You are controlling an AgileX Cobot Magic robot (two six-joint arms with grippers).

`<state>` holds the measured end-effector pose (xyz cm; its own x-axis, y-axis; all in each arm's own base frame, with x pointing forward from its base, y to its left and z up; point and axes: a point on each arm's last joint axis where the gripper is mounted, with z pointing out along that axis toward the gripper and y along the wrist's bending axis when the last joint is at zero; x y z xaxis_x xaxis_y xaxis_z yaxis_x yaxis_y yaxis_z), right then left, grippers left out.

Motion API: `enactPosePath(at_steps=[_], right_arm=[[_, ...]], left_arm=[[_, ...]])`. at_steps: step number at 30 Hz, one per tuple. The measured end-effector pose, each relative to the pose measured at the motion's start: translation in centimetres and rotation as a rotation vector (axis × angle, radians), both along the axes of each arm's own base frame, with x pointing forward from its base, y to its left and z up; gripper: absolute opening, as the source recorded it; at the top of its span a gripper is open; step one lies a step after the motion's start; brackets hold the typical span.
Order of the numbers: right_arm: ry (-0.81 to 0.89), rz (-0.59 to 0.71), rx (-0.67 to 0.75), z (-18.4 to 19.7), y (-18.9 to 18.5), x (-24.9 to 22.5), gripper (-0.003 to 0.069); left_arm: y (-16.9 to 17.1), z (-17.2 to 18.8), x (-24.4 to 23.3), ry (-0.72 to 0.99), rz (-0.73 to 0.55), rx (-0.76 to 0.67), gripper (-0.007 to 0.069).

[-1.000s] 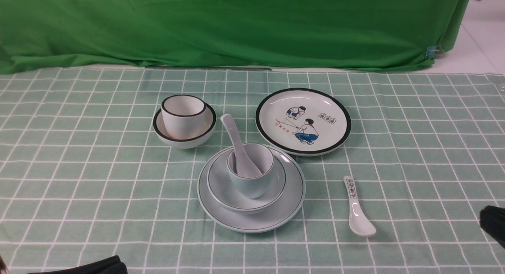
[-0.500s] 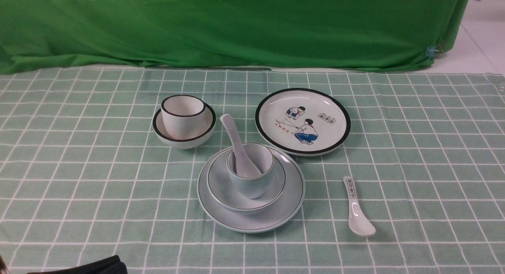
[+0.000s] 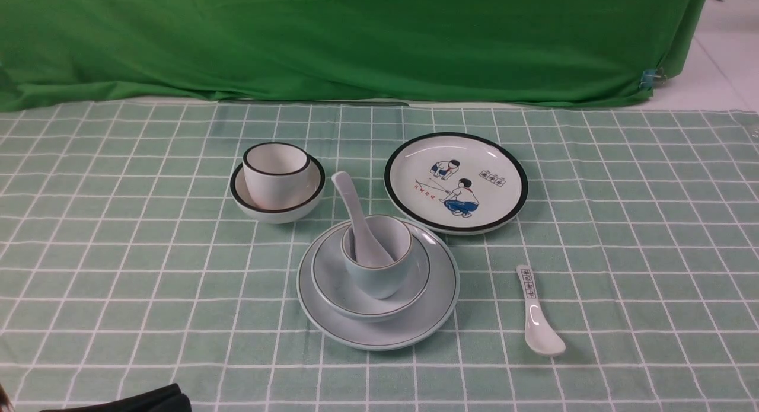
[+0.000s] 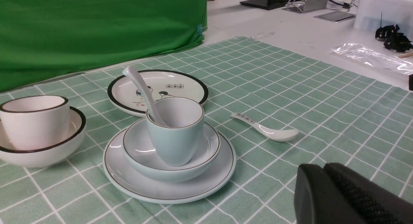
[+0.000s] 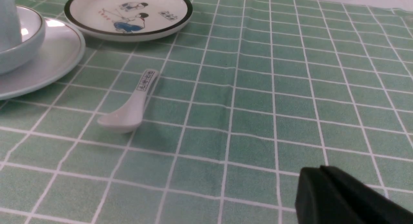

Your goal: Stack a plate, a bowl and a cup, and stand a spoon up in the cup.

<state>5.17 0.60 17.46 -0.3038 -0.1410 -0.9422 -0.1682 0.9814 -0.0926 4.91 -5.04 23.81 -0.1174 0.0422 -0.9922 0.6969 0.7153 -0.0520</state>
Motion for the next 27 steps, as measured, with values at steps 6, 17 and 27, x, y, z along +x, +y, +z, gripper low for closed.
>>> enactPosePath(at_steps=[6,17,27], right_arm=[[0.0,0.0,0.0,0.0,0.0,0.0,0.0039],[0.001,-0.003,0.008,0.0,0.0,0.0,0.008],[0.0,-0.003,0.008,0.0,0.0,0.0,0.0092]], left_arm=[[0.0,0.0,0.0,0.0,0.0,0.0,0.0012],[0.0,0.0,0.0,-0.003,0.001,0.002,0.0012],[1.5,1.0,0.8,-0.124,0.231,-0.034,0.0012]])
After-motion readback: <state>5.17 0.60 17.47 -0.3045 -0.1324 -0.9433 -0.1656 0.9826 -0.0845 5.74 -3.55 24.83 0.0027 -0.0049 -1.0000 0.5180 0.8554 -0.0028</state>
